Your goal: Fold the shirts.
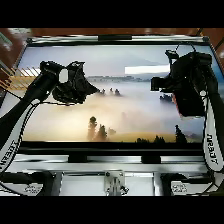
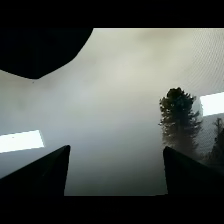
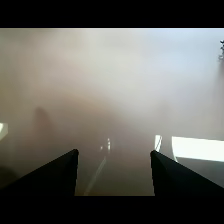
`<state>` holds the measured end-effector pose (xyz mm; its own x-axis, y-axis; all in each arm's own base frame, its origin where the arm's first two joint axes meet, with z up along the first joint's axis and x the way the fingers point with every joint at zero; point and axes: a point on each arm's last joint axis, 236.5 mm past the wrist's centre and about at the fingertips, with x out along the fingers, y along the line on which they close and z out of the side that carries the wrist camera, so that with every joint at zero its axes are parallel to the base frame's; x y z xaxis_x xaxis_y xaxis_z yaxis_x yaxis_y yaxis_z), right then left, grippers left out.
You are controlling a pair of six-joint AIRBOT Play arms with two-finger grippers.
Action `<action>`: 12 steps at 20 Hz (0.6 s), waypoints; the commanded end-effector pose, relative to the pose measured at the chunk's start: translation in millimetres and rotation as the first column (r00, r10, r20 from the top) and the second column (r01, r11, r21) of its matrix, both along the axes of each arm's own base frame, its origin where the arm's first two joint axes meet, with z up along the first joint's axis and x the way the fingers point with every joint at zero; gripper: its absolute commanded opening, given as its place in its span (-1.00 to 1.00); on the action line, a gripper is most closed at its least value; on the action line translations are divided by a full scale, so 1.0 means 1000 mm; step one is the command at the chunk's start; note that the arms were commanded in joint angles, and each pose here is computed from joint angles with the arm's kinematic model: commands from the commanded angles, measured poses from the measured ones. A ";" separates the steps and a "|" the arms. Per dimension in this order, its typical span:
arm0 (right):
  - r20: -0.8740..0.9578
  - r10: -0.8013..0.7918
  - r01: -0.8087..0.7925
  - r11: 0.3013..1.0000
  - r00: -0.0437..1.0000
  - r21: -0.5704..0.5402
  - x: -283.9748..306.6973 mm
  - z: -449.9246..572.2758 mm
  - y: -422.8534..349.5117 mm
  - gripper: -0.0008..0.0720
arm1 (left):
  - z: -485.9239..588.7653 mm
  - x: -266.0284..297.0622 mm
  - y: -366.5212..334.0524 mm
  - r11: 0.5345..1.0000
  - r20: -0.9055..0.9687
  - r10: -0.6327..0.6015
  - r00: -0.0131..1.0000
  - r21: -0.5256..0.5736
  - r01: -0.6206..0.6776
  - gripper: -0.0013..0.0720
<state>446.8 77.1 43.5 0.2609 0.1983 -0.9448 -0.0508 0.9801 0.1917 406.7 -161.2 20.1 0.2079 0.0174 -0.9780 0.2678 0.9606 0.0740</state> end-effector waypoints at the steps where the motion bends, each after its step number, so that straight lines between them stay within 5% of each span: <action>1: 0.019 -0.004 0.004 1.000 1.000 0.003 0.005 0.001 0.000 0.58 | 0.000 0.000 0.000 1.000 0.001 0.001 1.000 -0.001 -0.001 0.84; 12: 0.198 -0.033 0.021 0.998 0.980 0.063 0.044 0.021 0.011 0.57 | 0.001 0.019 -0.011 0.999 0.078 -0.013 0.997 -0.036 0.015 0.84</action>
